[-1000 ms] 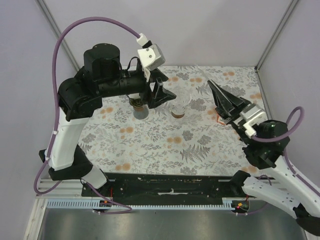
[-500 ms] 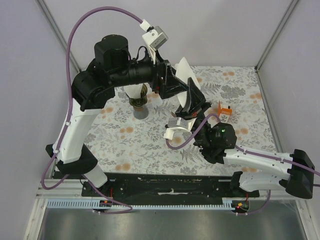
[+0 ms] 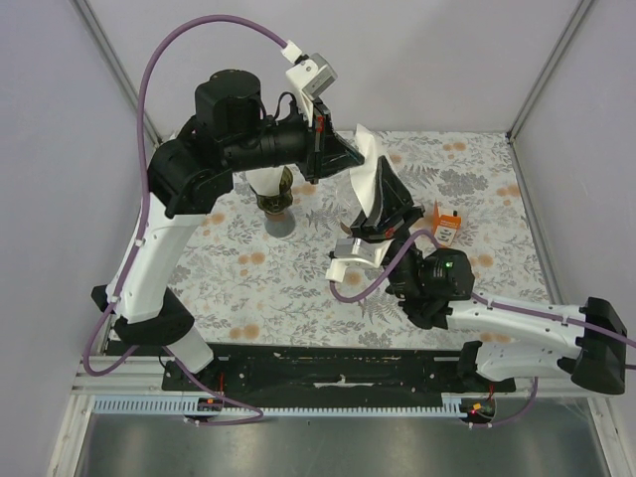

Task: Place the coffee filter in the dripper
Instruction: Adjust the coffee filter.

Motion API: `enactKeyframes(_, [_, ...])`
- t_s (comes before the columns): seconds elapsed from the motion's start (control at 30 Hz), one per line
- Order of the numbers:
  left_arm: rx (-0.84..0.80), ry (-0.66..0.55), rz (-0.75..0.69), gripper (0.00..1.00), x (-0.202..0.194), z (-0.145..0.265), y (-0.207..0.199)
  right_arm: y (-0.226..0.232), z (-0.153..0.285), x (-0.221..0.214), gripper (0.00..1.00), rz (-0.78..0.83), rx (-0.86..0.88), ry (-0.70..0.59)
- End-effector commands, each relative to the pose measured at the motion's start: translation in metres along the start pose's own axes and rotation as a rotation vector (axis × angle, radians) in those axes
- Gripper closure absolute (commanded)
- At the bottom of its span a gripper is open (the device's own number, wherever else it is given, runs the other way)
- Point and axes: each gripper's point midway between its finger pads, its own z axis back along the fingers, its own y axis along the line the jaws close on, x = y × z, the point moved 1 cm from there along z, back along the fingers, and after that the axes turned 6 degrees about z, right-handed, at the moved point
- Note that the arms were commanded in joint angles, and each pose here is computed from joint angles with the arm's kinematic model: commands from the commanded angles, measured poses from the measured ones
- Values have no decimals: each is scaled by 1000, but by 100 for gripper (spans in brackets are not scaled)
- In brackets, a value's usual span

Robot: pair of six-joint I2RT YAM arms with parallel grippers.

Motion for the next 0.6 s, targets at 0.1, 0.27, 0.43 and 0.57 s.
enactKeyframes(0.1, [-17,-20,-115,98,6,14,-5,8,5,-4,46,-165,163,9])
enactKeyframes(0.27, [36,-3,-297,98,5,29,5,14,16,-21,2,-361,346,73])
enactKeyframes(0.43, [64,50,-482,98,-2,47,11,23,59,0,2,-654,772,-102])
enactKeyframes(0.57, [-7,123,-538,98,-21,52,4,27,79,19,2,-760,1017,-158])
